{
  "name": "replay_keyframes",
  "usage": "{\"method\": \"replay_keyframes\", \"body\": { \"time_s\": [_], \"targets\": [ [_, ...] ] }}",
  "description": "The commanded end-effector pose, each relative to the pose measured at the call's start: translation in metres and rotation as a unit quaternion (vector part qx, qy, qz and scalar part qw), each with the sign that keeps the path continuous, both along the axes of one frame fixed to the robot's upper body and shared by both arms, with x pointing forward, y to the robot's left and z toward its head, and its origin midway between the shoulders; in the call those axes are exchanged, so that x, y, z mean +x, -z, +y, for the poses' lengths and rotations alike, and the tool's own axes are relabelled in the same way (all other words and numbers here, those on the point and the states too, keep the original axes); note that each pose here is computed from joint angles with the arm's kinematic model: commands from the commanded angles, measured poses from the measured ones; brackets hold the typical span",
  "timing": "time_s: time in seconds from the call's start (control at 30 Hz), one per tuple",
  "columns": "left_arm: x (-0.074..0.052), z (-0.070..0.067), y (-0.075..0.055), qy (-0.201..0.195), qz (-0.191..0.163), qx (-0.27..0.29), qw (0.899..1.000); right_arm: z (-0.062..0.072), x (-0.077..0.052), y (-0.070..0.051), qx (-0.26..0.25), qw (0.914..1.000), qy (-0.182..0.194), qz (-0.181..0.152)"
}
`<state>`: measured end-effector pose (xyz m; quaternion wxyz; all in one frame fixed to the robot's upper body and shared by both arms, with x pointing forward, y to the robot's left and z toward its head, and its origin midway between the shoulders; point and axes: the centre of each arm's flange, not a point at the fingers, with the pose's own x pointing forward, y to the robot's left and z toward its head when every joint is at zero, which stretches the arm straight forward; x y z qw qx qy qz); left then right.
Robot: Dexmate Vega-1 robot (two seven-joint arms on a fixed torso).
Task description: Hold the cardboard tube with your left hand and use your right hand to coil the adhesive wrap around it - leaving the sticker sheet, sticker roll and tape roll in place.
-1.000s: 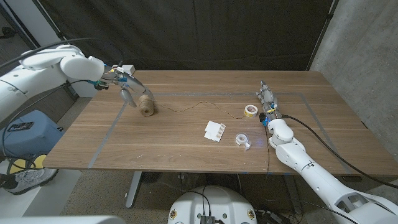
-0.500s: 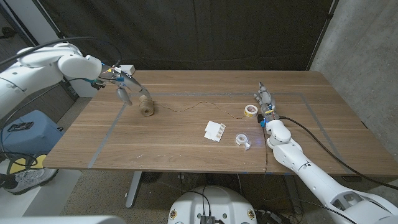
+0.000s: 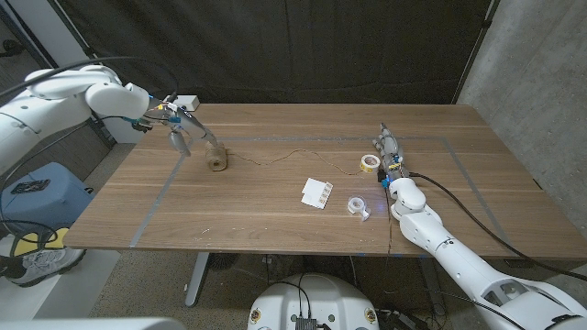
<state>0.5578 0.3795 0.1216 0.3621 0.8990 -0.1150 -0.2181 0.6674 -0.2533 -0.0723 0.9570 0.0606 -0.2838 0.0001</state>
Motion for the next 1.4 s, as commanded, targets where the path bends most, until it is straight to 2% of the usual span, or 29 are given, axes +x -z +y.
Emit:
{"method": "replay_keyframes", "body": {
  "time_s": [0.03, 0.57, 1.03, 1.4],
  "targets": [
    [0.009, 0.003, 0.002, 0.006, -0.007, 0.02, 1.0, 0.002, 0.003, 0.006, -0.001, 1.0, -0.003, 0.004],
    [0.026, 0.003, 0.001, 0.004, -0.01, 0.043, 0.999, 0.002, 0.007, 0.011, 0.003, 1.0, -0.005, 0.007],
    [0.041, 0.001, -0.004, 0.022, -0.038, 0.057, 0.997, 0.001, 0.012, 0.015, 0.004, 0.9999, -0.016, 0.002],
    [0.054, 0.004, -0.007, 0.017, -0.043, 0.061, 0.997, 0.002, 0.02, 0.011, 0.005, 0.9999, -0.015, 0.002]
  ]
}}
